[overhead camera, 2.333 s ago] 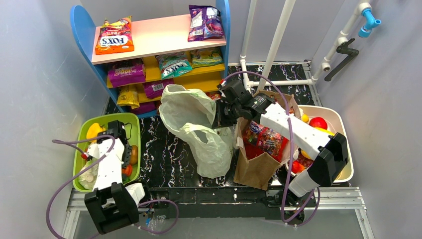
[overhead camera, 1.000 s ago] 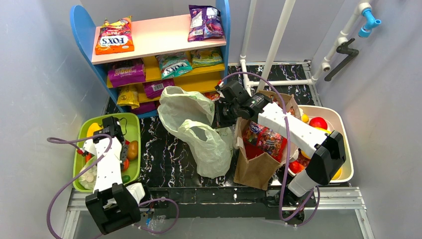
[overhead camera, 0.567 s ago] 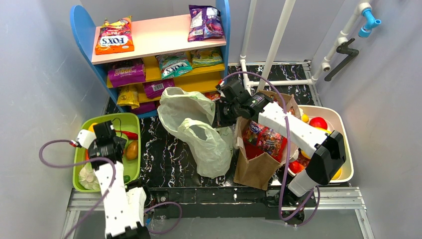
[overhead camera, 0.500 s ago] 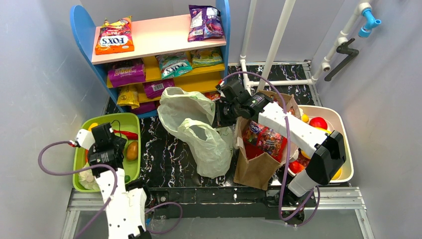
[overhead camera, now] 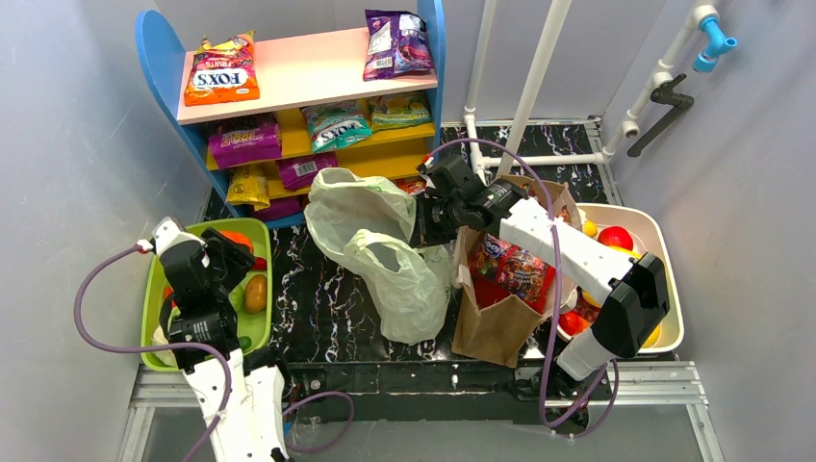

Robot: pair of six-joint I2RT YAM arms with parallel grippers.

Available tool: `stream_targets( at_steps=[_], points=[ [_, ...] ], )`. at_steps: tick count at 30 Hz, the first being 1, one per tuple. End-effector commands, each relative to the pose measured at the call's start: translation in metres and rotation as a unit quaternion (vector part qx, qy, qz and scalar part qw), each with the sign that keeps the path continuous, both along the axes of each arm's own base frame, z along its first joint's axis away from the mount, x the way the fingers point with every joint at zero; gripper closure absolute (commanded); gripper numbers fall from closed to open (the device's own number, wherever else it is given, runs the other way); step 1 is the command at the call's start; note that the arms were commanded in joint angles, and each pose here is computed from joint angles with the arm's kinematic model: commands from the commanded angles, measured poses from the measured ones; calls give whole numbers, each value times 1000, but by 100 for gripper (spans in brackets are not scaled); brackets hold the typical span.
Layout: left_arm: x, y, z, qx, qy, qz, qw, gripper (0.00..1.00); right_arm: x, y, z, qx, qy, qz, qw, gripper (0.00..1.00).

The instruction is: Place the food into the grocery bag and tie it

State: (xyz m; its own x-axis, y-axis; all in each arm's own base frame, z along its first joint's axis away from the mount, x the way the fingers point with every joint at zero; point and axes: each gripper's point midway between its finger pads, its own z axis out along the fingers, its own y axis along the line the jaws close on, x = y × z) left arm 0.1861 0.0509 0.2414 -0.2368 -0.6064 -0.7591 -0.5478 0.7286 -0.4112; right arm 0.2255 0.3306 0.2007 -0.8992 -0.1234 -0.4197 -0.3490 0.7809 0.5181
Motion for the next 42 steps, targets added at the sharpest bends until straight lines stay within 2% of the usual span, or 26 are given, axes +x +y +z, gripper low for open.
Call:
stream_targets(
  at_steps=[1,8,14,18,23,29,34,39,42],
  points=[
    [12,-26,31,-2,-53,-89,995,100,1,-2,17,22,-26,2,999,99],
    [26,-59,55,-38,-111,-178,977,100,-1,-6,16,21,-29,3,999,99],
    [30,-95,92,-70,-173,-280,942,100,-2,-9,14,22,-31,5,999,99],
    [30,-109,111,-90,-193,-317,924,100,-2,-11,12,20,-30,6,999,99],
    [29,-133,141,-108,-219,-387,889,100,-2,-14,11,19,-32,3,999,99],
    [23,-162,162,-91,-233,-483,839,100,-1,-15,13,21,-36,2,999,99],
    [16,-191,167,-87,-225,-569,786,100,0,-15,14,20,-36,1,999,99],
    [11,-215,164,-78,-218,-629,742,100,3,-19,14,17,-39,-5,999,99],
    [15,-225,157,-74,-208,-646,731,100,7,-22,13,12,-41,-12,999,99]
  ],
)
